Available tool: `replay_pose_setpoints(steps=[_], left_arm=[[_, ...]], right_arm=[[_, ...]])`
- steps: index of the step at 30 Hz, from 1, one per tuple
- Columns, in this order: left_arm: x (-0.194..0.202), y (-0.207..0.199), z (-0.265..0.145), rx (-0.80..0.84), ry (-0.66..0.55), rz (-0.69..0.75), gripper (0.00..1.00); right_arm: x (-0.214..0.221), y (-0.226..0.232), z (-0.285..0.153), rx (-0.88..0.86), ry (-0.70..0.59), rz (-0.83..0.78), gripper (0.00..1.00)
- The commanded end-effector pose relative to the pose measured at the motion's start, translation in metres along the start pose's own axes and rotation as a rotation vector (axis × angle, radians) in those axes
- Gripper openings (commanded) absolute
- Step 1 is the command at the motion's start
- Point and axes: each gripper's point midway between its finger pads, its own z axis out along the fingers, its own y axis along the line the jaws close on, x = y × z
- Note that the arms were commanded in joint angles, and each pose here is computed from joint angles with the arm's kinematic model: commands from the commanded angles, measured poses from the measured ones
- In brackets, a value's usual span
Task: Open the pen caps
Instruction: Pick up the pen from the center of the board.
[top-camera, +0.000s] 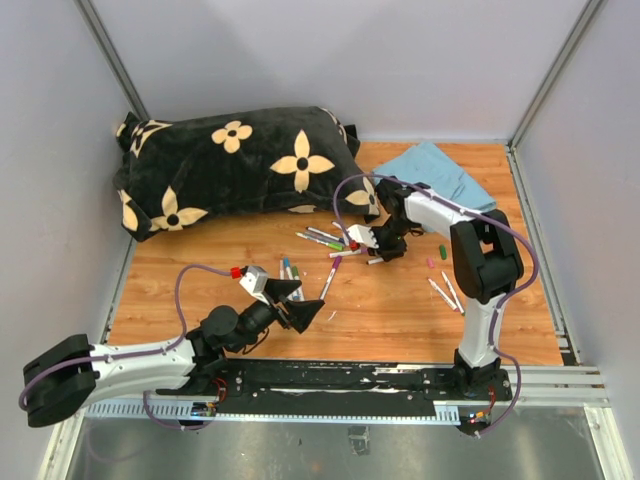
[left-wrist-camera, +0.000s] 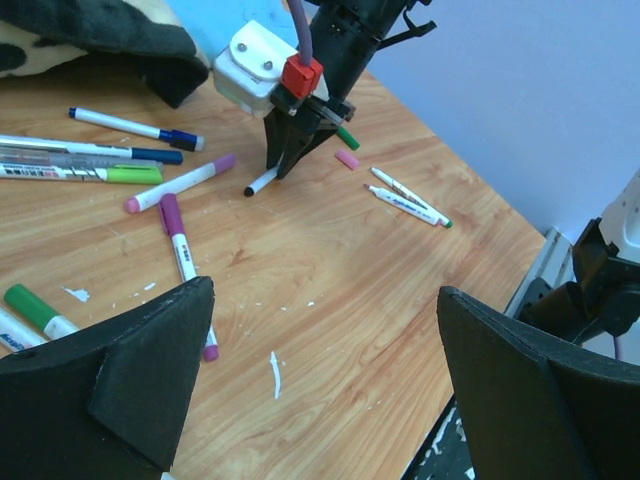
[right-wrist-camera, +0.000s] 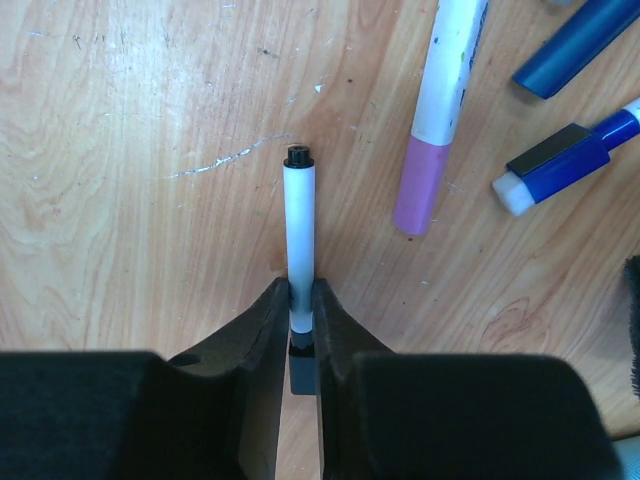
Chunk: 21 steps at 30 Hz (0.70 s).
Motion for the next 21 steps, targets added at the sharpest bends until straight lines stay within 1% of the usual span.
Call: replay_pose_setpoints(steps=[1,6,9,14,21], left_arm=[[-0.01,-0.002,-0.002,0.011,-0.045,-0.021,0.97],[-0.011,-0.005,-0.007,0.033,-0.059,-0.047,0.97],[-0.015,-0.009,-0.012,0.062,-0.083,-0.1,0.97],[-0.013,-0.016,-0.018,0.105,-0.087,-0.193,0.96],[-0.01,-0.023,-0.013,0.125,-0.058,-0.224,0.94]], right_arm=[[0.0,0.022,0.014,-0.07,0.035,0.007,0.14],[-0.004,0.027,0.015,-0.05,0.032,0.04,0.06],[-0.009,0.035,0.013,-0.035,0.003,0.072,0.01],[-0.023,0.044,0.003,0.013,-0.052,0.166,0.01],[-0.041,0.052,-0.01,0.052,-0.133,0.317,0.01]])
